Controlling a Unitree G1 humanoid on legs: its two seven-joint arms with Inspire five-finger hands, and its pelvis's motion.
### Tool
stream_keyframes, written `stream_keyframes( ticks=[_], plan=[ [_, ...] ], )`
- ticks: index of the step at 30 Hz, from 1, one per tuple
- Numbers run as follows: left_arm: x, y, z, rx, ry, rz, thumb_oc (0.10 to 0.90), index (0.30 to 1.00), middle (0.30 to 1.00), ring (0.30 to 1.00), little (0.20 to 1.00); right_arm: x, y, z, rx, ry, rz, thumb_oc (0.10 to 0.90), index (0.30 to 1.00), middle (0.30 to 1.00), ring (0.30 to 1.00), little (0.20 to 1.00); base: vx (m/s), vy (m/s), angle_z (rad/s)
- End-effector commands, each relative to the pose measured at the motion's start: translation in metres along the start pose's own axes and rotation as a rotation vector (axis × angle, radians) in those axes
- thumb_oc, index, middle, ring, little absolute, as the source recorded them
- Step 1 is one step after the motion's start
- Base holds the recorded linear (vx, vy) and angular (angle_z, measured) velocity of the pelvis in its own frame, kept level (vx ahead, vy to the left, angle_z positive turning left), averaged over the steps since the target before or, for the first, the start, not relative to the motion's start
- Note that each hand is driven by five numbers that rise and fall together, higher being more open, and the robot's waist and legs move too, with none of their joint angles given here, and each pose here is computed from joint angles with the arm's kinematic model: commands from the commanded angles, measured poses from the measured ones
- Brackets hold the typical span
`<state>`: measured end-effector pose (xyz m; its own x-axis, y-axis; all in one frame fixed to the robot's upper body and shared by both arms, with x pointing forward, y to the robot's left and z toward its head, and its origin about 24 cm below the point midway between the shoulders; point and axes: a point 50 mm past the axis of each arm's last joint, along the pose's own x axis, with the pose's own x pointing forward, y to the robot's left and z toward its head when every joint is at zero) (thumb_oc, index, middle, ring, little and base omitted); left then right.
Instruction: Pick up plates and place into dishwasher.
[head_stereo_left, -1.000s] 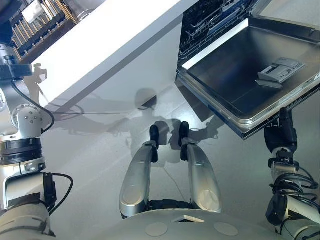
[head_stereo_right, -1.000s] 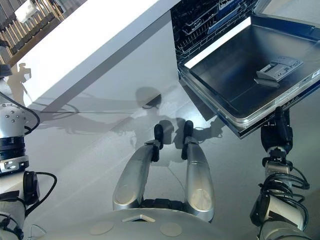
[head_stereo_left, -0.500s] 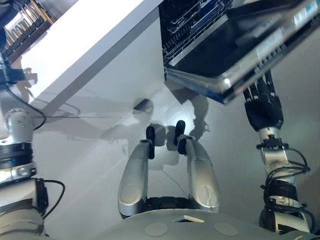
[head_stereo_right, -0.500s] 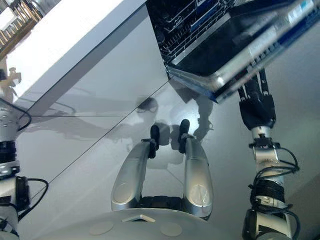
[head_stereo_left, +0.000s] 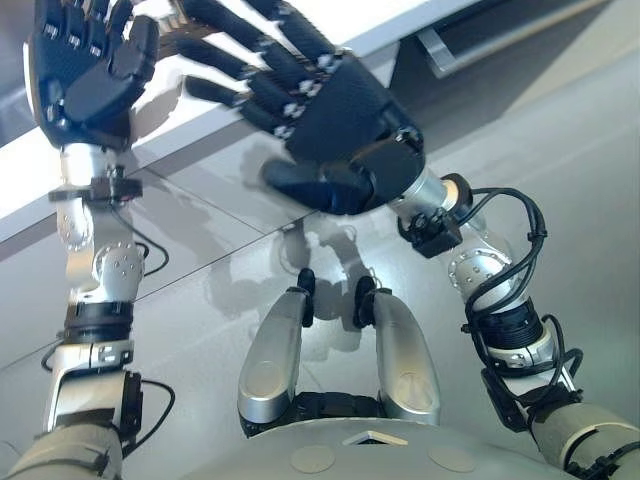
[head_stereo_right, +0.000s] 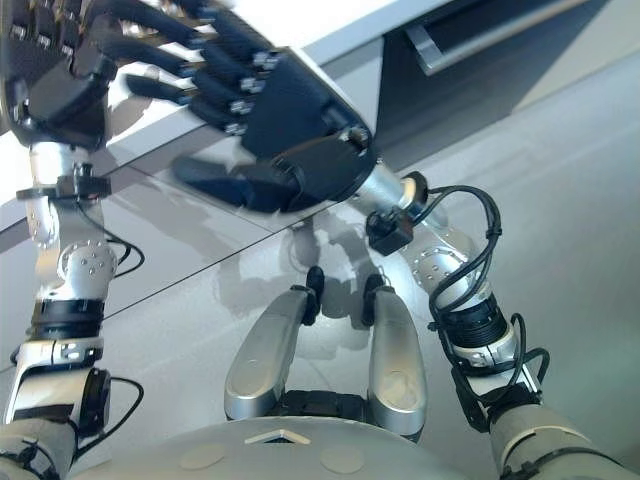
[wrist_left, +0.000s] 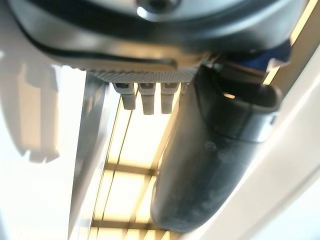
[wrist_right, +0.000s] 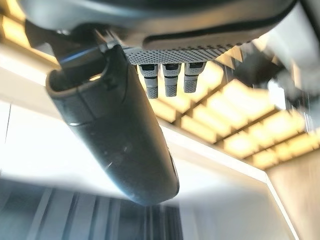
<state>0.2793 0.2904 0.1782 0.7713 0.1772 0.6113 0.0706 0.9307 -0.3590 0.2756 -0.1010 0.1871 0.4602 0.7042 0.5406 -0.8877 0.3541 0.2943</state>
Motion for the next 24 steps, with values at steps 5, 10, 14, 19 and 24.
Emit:
stream_keyframes(
  ticks=[5,10,14,19,24],
  plan=[
    [-0.063,0.034,-0.003,0.036,0.05,0.101,0.8,0.9,0.9,0.9,0.9,-0.123,-0.05,-0.043,0.031,-0.064,-0.591,0.8,0.9,0.9,0.9,0.9,0.12,0.046,-0.05],
    [-0.08,0.042,0.006,0.062,0.018,0.15,0.8,0.9,0.9,0.9,0.9,-0.218,-0.051,-0.075,-0.075,0.127,-0.951,0.8,0.9,0.9,0.9,0.9,-0.03,-0.016,-0.08],
    [-0.079,0.048,0.007,0.068,0.006,0.191,0.8,0.9,0.9,0.9,0.9,-0.279,-0.043,-0.091,-0.208,0.387,-1.145,0.8,0.9,0.9,0.9,0.9,-0.09,-0.048,-0.05],
    [-0.07,0.057,-0.002,0.085,0.049,0.273,0.8,0.9,0.9,0.9,0.9,-0.336,-0.029,-0.111,-0.243,0.708,-1.31,0.8,0.9,0.9,0.9,0.9,-0.1,-0.057,-0.02],
    [-0.063,0.063,-0.015,0.075,0.101,0.329,0.8,0.9,0.9,0.9,0.9,-0.368,-0.015,-0.135,-0.202,1.018,-1.397,0.8,0.9,0.9,0.9,0.9,-0.06,-0.078,0.05]
  ],
)
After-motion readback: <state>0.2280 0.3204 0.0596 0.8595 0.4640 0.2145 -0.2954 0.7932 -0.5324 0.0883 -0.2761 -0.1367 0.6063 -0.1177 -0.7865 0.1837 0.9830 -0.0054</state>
